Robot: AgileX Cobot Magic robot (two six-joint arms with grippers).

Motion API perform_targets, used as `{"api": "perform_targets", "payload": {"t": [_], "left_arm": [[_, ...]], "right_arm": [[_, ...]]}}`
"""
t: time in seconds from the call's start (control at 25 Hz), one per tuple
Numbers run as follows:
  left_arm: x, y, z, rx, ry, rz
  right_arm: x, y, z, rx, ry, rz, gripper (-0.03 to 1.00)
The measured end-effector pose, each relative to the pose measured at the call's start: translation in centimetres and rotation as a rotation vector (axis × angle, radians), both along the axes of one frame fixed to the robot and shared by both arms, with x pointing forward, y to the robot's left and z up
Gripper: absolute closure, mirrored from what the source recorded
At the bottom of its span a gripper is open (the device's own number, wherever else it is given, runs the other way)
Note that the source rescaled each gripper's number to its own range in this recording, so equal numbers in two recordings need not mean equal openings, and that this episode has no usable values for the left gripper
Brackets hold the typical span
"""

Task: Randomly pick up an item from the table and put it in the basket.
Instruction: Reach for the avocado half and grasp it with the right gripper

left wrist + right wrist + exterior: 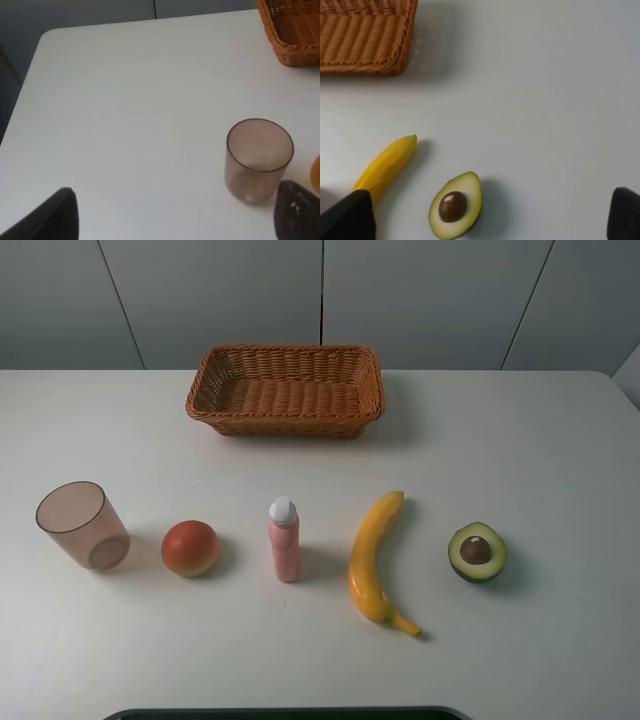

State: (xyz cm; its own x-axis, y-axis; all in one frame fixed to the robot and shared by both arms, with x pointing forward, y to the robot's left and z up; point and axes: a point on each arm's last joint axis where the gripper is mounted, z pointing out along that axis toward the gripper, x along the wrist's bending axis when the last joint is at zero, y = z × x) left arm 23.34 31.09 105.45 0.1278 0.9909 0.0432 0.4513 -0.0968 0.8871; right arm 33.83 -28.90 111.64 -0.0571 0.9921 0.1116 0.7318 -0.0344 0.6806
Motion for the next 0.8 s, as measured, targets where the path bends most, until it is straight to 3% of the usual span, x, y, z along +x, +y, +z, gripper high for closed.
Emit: {"api": "perform_targets", "payload": {"t": [0.24,0.44,0.8], "left_arm": [[0.0,0.0,0.0,0.0,0.0,0.0],[0.0,0.0,0.0,0.0,0.0,0.0],[0.0,0.0,0.0,0.0,0.0,0.0]], "right_arm": [[6.2,0.6,-2.2,0.047,0.2,0.021,-0.03],[9.1,3.7,-4.9,0.046,0.323,0.059,-0.03],[12.8,7.0,-13.6,-0.026,0.613,-0.002,-0.03]]}}
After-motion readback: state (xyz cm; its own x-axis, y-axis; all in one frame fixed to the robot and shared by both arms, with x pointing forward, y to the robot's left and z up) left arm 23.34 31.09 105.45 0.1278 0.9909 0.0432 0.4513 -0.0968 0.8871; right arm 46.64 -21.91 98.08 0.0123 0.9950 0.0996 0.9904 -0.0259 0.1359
